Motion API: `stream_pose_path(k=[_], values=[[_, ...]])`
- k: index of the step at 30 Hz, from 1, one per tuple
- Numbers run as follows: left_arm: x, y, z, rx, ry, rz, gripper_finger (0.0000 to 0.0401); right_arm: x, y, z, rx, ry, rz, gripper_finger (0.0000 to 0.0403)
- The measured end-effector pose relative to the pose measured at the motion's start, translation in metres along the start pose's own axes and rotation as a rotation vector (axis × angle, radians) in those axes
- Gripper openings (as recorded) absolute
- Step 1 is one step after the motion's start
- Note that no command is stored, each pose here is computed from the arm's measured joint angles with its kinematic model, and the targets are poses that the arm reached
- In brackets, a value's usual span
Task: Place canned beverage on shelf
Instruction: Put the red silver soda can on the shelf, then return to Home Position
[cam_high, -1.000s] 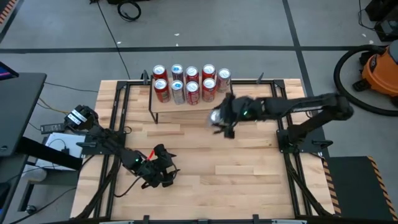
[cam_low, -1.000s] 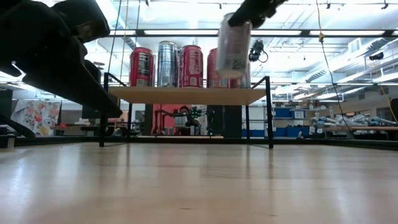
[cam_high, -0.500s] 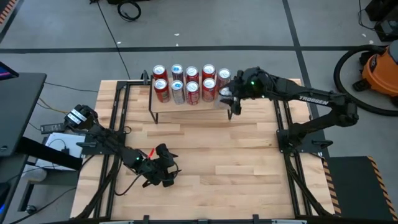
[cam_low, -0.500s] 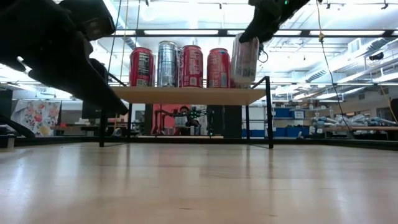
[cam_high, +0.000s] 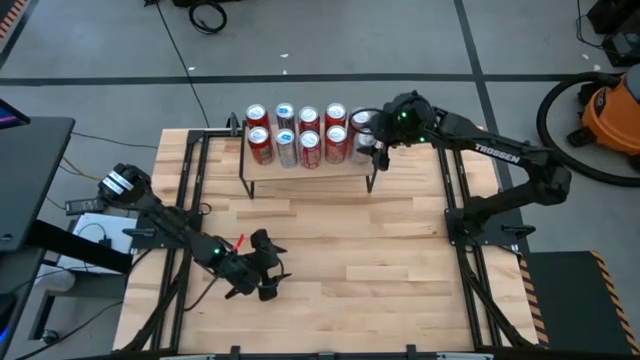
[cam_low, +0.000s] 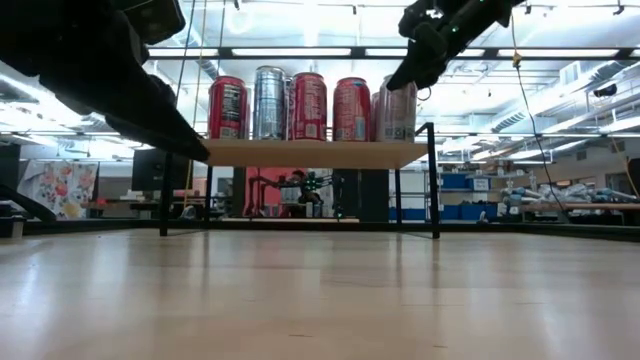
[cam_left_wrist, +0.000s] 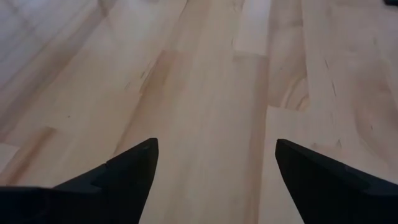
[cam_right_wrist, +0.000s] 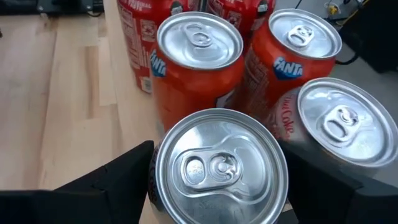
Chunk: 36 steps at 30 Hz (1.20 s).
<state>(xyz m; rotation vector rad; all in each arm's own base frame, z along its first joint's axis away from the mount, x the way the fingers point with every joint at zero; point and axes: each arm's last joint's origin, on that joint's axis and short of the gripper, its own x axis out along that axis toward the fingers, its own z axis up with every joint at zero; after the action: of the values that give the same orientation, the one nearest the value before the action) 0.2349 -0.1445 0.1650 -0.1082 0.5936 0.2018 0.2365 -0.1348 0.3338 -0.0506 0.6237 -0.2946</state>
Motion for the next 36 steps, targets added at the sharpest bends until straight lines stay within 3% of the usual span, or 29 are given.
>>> stream_pose_path(k=[10, 16, 28, 33, 36], values=[[-0.002, 0.000, 0.002, 0.022, -0.011, -0.005, 0.0336, 0.023, -0.001, -0.009, 0.019, 0.076, 0.048, 0.0362], [-0.004, -0.005, 0.007, 0.038, -0.051, -0.053, 0.0336, 0.014, 0.002, -0.004, 0.025, 0.045, 0.028, 0.0368], [-0.031, 0.004, 0.034, 0.045, -0.179, -0.072, 0.0336, -0.036, 0.014, 0.008, -0.002, -0.074, -0.073, 0.0373], [-0.052, 0.014, 0.049, 0.080, -0.249, -0.068, 0.0336, -0.068, 0.027, 0.009, 0.026, -0.152, -0.033, 0.0376], [-0.061, 0.022, 0.048, 0.112, -0.276, -0.067, 0.0332, -0.077, 0.041, -0.008, 0.018, -0.211, -0.014, 0.0374]])
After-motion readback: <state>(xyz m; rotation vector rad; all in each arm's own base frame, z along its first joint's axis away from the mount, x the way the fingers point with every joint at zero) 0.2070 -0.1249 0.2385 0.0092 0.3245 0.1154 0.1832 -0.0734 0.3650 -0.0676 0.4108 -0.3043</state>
